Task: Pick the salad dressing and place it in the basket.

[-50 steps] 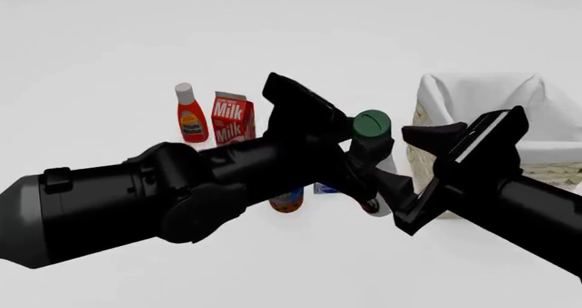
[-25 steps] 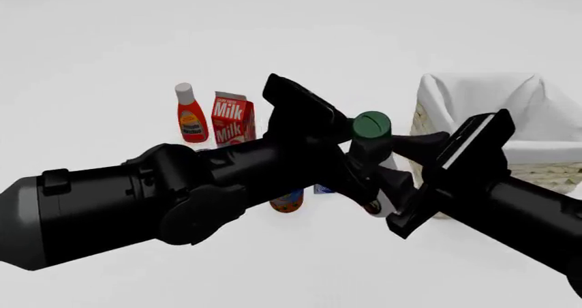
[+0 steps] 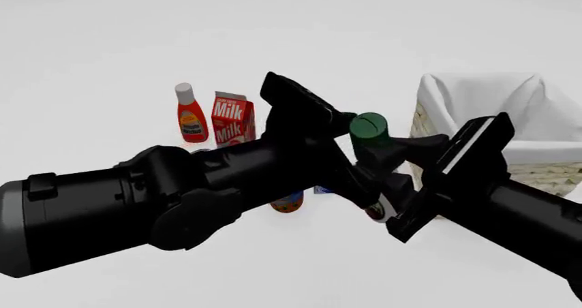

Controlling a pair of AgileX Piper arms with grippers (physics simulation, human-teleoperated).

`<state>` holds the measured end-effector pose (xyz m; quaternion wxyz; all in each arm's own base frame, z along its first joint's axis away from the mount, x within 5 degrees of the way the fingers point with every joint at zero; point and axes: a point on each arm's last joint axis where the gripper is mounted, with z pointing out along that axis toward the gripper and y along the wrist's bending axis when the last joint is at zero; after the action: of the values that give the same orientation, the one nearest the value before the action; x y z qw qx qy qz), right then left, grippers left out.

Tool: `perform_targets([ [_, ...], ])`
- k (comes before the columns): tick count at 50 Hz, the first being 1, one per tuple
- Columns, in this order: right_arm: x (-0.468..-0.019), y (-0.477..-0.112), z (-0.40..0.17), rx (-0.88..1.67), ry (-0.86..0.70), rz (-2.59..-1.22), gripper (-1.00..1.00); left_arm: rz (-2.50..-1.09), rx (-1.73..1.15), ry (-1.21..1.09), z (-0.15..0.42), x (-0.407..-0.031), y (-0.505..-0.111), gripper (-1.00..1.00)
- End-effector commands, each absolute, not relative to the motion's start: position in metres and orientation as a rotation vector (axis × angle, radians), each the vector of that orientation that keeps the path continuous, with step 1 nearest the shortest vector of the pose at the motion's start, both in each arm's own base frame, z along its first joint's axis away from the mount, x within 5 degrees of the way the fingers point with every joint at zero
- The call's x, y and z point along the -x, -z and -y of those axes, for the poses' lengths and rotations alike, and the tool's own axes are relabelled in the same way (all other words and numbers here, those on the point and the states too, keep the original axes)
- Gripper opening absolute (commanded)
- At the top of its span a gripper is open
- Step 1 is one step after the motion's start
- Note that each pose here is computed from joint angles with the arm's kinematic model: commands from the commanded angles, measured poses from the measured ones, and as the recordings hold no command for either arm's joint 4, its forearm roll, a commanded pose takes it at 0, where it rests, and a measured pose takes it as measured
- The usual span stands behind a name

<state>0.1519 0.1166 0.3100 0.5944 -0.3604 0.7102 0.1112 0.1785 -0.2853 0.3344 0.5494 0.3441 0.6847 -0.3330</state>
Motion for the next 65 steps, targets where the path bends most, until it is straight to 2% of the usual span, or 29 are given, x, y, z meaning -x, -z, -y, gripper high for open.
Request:
perform_targets([
  [1, -0.152, -0.314, -0.118, 0.815, -0.282, -1.641, -1.0, -1.58, -0.825, 0.815, 0.282, -0.167, -0.343, 1.0],
  [13, -0.151, -0.314, -0.119, 0.81, -0.294, -1.642, -1.0, -1.438, -0.727, 0.785, 0.235, -0.162, -0.394, 1.0],
  [16, -0.151, -0.313, -0.119, 0.803, -0.298, -1.643, -1.0, -1.362, -0.654, 0.764, 0.202, -0.154, -0.419, 1.0],
  [21, -0.151, -0.313, -0.118, 0.796, -0.304, -1.644, -1.0, -1.279, -0.594, 0.692, 0.163, -0.143, -0.438, 1.0],
  [27, -0.15, -0.314, -0.117, 0.784, -0.308, -1.641, -1.0, -1.189, -0.453, 0.596, 0.104, -0.122, -0.449, 1.0],
  [30, -0.149, -0.314, -0.117, 0.781, -0.312, -1.639, -1.0, -1.182, -0.424, 0.599, 0.097, -0.117, -0.448, 1.0],
  [36, -0.146, -0.317, -0.114, 0.764, -0.323, -1.631, -1.0, -1.19, -0.245, 0.478, 0.051, -0.098, -0.417, 1.0],
  [42, -0.143, -0.321, -0.112, 0.753, -0.33, -1.62, -1.0, -1.176, -0.182, 0.363, 0.032, -0.085, -0.397, 1.0],
  [55, -0.139, -0.34, -0.102, 0.696, -0.324, -1.586, -1.0, -1.245, -0.008, 0.18, 0.008, -0.072, -0.321, 1.0],
  [65, -0.14, -0.356, -0.094, 0.641, -0.303, -1.561, -1.0, -1.277, 0.039, 0.138, 0.003, -0.067, -0.298, 1.0],
])
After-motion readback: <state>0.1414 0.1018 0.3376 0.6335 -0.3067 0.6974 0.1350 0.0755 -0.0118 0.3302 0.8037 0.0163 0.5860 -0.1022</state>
